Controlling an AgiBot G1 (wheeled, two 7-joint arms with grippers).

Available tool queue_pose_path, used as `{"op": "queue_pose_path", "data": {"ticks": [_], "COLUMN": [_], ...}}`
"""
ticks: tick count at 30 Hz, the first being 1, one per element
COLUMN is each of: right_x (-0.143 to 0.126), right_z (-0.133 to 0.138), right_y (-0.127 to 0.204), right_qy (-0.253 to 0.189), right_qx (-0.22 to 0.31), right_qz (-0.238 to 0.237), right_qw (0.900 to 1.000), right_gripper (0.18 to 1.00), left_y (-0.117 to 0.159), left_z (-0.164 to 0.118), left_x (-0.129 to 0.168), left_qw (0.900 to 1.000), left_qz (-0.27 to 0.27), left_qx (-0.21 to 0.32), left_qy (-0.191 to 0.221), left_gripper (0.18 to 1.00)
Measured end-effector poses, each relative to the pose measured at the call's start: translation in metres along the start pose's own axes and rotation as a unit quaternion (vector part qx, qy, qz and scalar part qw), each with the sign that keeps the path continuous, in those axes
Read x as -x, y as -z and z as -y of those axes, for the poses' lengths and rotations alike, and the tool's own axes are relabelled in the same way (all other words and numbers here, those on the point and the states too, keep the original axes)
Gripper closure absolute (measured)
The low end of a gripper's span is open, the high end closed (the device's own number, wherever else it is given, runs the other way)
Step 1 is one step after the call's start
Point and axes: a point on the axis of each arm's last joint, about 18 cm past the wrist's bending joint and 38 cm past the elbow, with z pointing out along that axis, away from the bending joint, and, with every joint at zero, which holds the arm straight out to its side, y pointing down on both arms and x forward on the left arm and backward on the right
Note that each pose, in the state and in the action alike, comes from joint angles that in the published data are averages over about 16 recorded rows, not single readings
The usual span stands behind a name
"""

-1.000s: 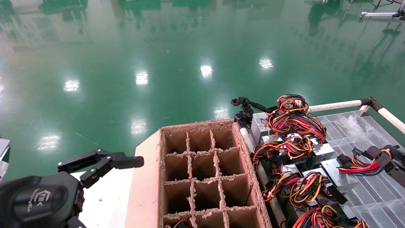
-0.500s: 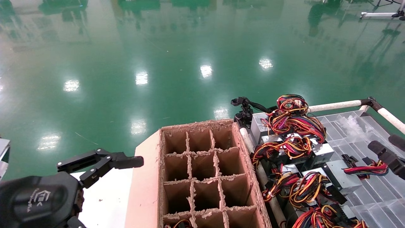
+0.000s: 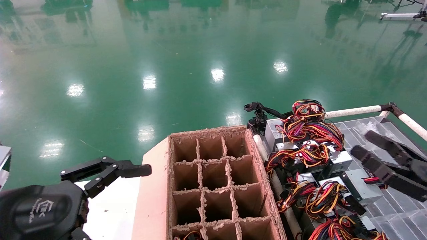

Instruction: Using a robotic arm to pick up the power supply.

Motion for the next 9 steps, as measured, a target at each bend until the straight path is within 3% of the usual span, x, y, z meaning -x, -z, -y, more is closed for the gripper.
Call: {"op": "queue_pose_path", "data": {"ticks": [9], "right_x": [0.019], "right_z": [0.006], "right_y": [-0.021], "right_qy": [0.001], "right_qx": [0.008], "right_qz": [0.052], "right_qw": [0.999], "right_gripper": [0.178], "left_y": [0.000], "left_z": [0.000], "left_x": [0.000], "left_qw": [1.0000], "left_qz": [0.000], "left_qx": [0.000], "left_qy": [0.000], "left_gripper": [0.184]}}
